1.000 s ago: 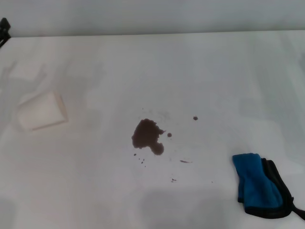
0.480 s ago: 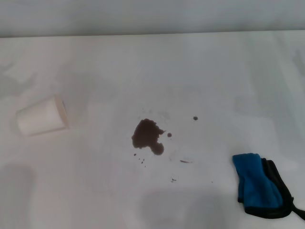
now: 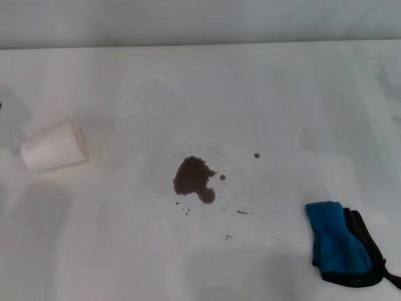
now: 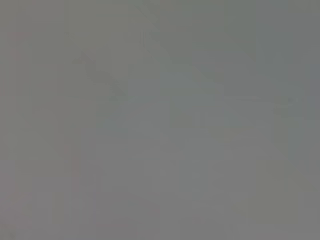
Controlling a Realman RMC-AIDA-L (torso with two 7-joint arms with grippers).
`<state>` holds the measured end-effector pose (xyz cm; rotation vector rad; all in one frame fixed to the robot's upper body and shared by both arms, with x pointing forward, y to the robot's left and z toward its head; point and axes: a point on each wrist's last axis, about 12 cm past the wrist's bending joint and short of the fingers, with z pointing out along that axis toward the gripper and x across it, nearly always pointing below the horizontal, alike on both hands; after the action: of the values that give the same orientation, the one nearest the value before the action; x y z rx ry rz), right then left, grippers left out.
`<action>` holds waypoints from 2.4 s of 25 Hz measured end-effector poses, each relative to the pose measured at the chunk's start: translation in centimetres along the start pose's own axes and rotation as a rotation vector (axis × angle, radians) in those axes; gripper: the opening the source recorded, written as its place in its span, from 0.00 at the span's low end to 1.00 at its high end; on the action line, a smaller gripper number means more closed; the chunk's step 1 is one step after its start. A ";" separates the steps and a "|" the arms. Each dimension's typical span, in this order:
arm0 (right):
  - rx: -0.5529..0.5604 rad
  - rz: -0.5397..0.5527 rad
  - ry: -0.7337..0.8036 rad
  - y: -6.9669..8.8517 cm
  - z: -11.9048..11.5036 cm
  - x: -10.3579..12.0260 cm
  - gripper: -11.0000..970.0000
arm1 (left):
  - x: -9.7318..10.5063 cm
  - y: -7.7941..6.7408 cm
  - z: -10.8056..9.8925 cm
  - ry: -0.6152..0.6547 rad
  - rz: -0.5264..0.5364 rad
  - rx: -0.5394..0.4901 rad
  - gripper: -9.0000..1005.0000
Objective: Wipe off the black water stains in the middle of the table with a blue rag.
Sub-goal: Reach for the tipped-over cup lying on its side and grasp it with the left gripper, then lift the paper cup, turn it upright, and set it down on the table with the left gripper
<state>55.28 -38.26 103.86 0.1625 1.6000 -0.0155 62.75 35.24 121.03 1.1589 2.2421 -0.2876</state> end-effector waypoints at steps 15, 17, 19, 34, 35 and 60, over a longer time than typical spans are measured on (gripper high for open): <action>-0.021 0.073 -0.029 0.6 -1.5 0.7 0.90 | -0.7 -2.9 5.0 0.117 0.264 0.043 0.87; -0.023 0.074 -0.034 0.6 -1.5 0.7 0.90 | -0.7 -3.3 5.9 0.120 0.277 0.050 0.87; -0.025 0.075 -0.040 0.6 -1.5 0.6 0.90 | -0.7 -3.7 6.7 0.116 0.278 0.068 0.87; -0.025 0.064 -0.054 0.3 -1.3 0.2 0.90 | 0.4 -4.2 10.1 0.126 0.279 0.046 0.87; -0.024 0.064 -0.052 0.3 -1.3 0.2 0.90 | 0.6 -4.2 10.3 0.127 0.278 0.040 0.87; -0.016 0.062 -0.031 0.2 -1.2 0.4 0.90 | -1.5 -4.8 12.7 -0.085 0.233 -0.014 0.72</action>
<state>54.15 -37.94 103.52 0.1985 1.5631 0.0420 64.73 25.78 111.43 1.3589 2.0097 -0.2224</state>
